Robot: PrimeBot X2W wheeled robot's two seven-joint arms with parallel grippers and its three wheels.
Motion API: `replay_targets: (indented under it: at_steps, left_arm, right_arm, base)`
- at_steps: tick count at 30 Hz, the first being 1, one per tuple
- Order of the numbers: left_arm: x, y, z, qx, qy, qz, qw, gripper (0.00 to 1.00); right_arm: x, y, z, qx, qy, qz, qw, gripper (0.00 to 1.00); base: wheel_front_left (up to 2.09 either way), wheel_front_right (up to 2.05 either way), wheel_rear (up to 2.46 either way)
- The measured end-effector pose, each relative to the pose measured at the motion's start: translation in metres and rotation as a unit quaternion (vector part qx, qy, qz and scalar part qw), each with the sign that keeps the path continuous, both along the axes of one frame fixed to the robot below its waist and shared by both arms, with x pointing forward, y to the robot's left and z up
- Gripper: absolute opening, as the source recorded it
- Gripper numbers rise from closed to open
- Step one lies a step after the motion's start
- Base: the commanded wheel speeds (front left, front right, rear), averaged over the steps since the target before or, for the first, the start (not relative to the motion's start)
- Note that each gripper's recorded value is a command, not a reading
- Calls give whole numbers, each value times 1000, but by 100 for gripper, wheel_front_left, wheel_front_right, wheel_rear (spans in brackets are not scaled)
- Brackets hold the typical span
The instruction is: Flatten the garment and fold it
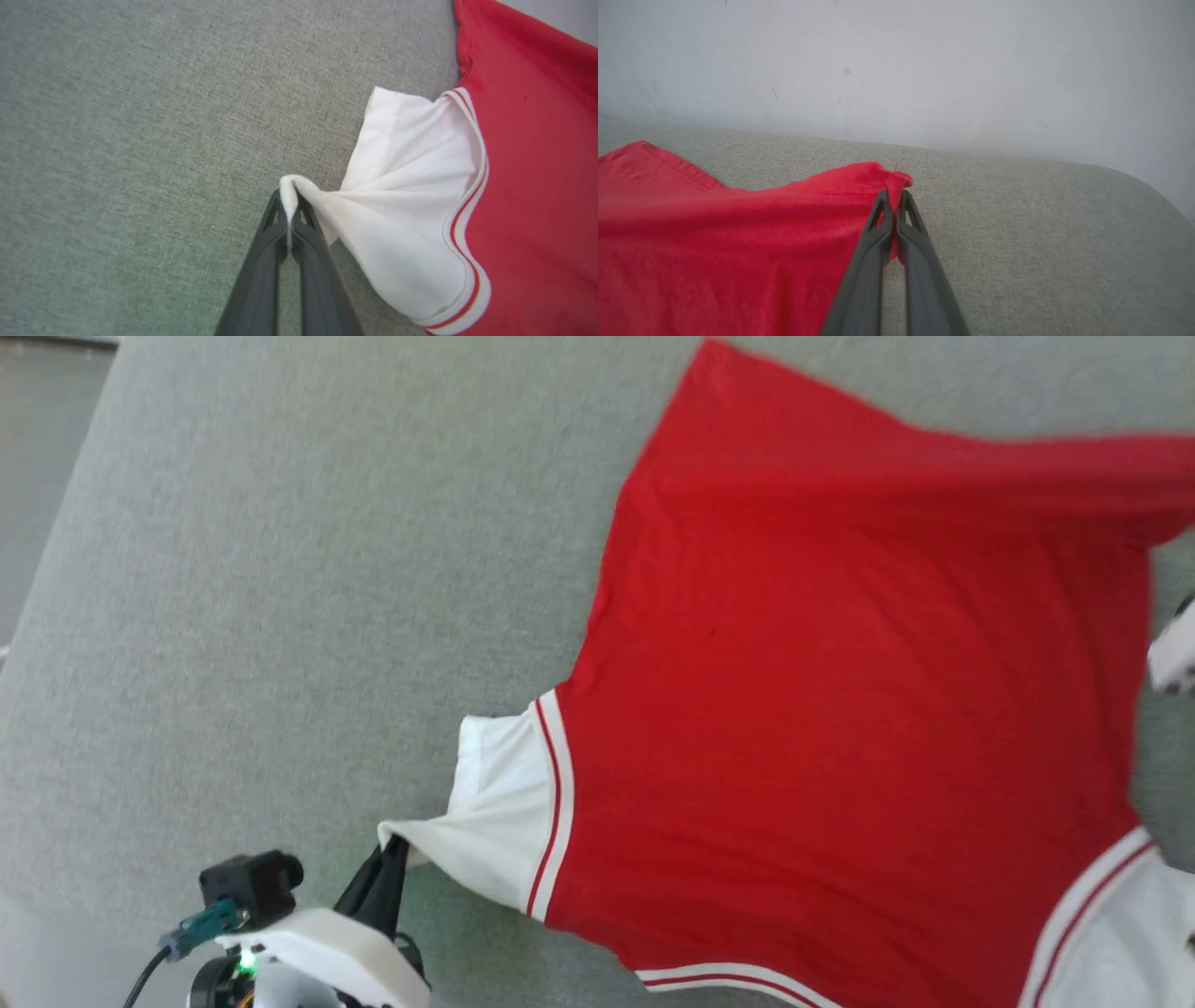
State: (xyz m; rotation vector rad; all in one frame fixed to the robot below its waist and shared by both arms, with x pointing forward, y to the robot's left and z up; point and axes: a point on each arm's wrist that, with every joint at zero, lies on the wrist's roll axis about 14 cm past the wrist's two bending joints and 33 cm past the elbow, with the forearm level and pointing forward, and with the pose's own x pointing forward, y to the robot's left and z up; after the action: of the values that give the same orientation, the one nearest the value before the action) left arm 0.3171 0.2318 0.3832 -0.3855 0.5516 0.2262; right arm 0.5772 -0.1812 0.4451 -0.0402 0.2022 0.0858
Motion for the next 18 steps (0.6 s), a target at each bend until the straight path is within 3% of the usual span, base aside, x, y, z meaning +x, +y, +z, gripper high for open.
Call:
replay_targets:
  at_steps: [9,13,18]
  left_arm:
    - [-8,-12,27,-4,-32,-26,999,0]
    - [-7,-23,36,-11,-46,-44,998,0]
    - [-4,-35,42,-18,-55,-64,996,0]
  right_arm:
    - [-86,-65,21,4,-16,-88,996,0]
    - [-135,-93,-2,1,52,-132,990,0]
    - [-191,-119,-36,7,155,-183,971,0]
  base:
    - [0,0,0]
    - [0,0,0]
    - [0,0,0]
